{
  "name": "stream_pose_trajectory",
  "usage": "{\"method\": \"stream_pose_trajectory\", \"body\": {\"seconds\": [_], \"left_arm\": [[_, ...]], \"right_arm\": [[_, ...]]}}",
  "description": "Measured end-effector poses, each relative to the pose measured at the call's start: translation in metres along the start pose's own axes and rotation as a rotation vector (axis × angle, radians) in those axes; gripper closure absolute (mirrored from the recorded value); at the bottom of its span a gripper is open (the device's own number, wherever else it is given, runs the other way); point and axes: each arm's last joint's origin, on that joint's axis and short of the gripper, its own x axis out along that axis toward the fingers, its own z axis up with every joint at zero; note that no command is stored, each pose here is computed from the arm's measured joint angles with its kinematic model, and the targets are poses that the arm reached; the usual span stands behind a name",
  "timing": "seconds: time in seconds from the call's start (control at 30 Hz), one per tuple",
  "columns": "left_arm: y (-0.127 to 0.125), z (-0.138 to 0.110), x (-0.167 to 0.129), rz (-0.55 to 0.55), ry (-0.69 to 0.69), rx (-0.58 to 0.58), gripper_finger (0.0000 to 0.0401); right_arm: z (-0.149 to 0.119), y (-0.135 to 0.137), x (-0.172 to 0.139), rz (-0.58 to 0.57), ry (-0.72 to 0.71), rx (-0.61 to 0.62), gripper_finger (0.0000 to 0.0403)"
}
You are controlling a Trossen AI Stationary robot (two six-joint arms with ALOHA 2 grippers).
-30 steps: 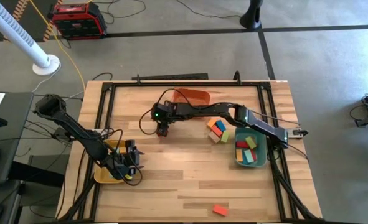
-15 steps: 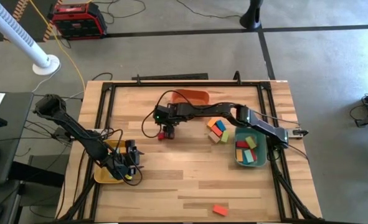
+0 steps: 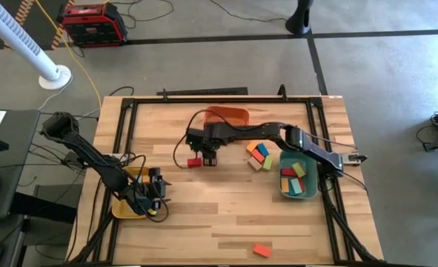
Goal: Sort blocks by size
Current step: Put the medium light green block into the green bin
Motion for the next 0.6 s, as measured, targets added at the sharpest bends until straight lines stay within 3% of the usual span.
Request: {"method": "stream_pose_trajectory", "body": {"seconds": [0.17, 0.33, 0.43, 0.6], "left_arm": [[0.000, 0.000, 0.000, 0.000, 0.000, 0.002, 0.0134], [0.000, 0.000, 0.000, 0.000, -0.001, 0.002, 0.0134], [0.000, 0.000, 0.000, 0.001, -0.002, 0.002, 0.0134], [0.000, 0.000, 0.000, 0.004, -0.004, 0.002, 0.0134]], "right_arm": [[0.006, 0.033, -0.008, 0.017, -0.026, -0.195, 0.0178], [0.010, 0.058, -0.014, -0.018, -0.053, -0.315, 0.0178], [0.011, 0.060, -0.014, -0.010, -0.065, -0.321, 0.0178], [0.011, 0.041, -0.009, 0.031, -0.084, -0.191, 0.0178]]}}
